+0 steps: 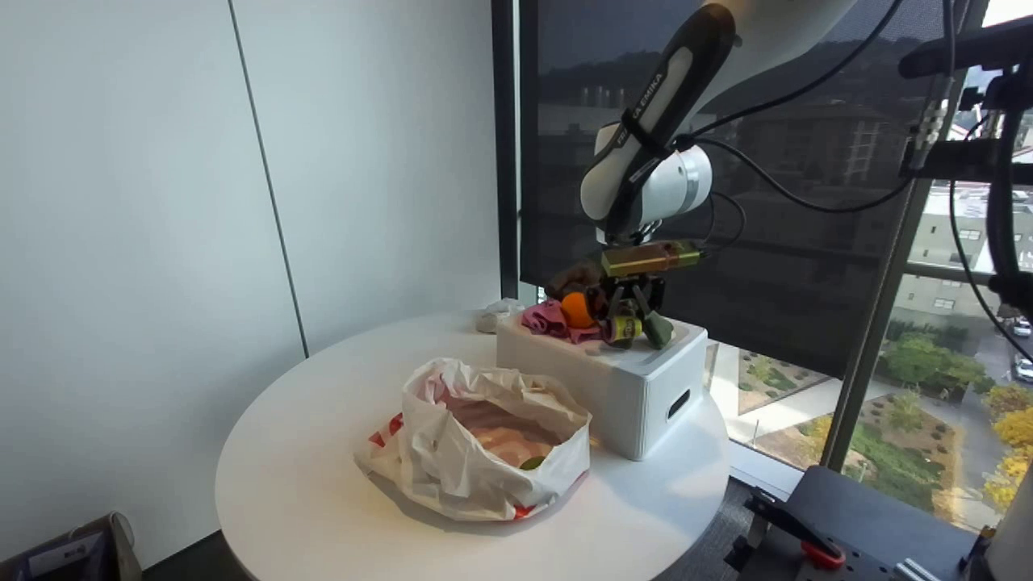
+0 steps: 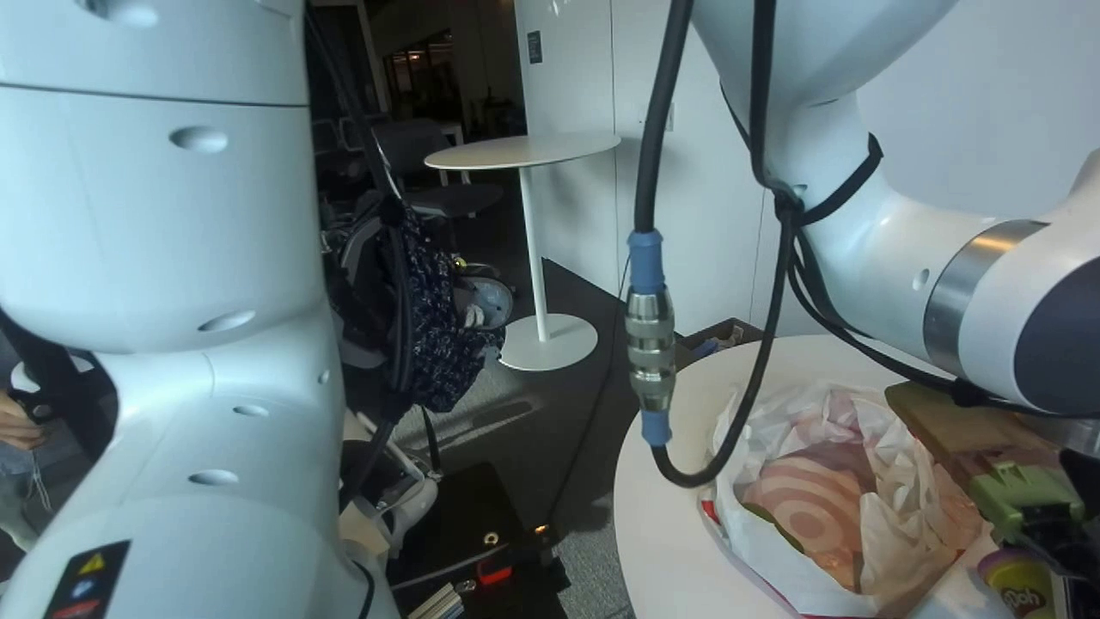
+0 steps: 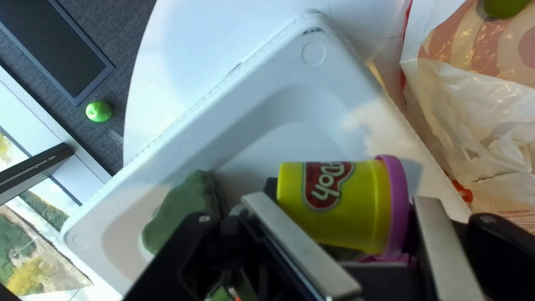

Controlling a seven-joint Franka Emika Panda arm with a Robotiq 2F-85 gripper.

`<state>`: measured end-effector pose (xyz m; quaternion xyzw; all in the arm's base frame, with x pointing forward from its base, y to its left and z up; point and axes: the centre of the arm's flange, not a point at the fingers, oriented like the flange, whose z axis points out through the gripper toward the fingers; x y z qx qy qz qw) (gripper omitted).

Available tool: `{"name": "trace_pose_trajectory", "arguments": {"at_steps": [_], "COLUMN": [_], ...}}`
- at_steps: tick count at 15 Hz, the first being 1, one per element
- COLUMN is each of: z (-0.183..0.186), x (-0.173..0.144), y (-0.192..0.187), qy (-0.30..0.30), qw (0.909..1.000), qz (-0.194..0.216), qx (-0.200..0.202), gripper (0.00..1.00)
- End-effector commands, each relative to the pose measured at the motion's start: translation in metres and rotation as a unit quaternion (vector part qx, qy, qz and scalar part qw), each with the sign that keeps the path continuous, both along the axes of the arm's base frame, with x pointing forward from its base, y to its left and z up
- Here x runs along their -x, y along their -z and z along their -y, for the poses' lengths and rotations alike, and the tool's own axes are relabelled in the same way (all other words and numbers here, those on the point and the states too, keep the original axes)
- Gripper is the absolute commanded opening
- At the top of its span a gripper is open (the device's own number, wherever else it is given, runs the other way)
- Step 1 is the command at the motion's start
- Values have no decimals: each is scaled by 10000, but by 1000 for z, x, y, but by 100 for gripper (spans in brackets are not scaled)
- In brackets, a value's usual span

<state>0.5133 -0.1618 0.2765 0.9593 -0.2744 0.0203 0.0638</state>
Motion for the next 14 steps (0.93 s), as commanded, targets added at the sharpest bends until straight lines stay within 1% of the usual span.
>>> {"name": "trace_pose_trajectory", "arguments": {"at_steps": [1, 3, 4, 5, 6, 7, 8, 11, 13, 14], "z": [8, 9, 10, 9, 9, 9, 8, 3, -11, -23], "x": [1, 1, 1, 1, 2, 2, 3, 8, 12, 13], "y": [5, 9, 9, 10, 10, 10, 10, 1, -11, -15], "qy": [195, 240, 257, 266, 275, 280, 274, 188, -33, -276], "qw": [9997, 9996, 9996, 9995, 9995, 9995, 9995, 9997, 9999, 9991], "qz": [78, 102, 111, 124, 121, 121, 126, 111, -23, -98], "qx": [125, 103, 98, 96, 91, 83, 78, 74, -115, -292], "gripper": [31, 31, 81, 83, 89, 98, 100, 100, 100, 100]}}
